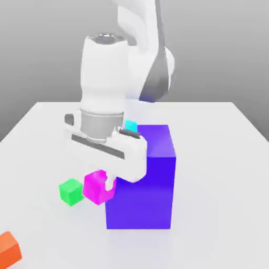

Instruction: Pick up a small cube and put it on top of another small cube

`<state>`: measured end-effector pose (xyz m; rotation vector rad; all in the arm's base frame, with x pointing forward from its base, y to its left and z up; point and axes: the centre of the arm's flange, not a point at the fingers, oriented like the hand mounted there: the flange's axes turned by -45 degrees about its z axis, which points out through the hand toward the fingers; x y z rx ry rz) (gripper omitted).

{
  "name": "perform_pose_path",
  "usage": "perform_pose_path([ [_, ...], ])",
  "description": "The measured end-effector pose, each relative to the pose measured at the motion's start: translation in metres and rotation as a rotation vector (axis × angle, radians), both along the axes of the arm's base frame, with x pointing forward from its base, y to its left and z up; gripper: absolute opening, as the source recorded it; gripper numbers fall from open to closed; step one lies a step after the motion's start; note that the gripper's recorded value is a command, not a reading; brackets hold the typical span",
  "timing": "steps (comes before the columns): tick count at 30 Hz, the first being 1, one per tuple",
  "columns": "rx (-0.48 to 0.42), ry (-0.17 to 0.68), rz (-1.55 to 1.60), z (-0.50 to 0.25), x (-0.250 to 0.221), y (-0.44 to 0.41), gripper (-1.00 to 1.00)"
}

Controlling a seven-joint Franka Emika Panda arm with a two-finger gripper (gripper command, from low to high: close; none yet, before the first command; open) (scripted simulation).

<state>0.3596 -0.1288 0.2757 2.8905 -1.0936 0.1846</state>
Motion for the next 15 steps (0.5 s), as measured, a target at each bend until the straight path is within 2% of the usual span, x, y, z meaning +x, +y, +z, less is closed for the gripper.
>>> perform_pose_path([
  [5,0.075,0.075,-0.129,-0.028,-0.089,-0.054,-1.0],
  [13,0.096,0.086,-0.137,-0.087,-0.096,-0.054,-1.0],
  [14,0.094,0.087,-0.136,-0.094,-0.097,-0.054,1.0],
  [15,0.094,0.087,-0.139,-0.094,-0.098,-0.054,1.0],
])
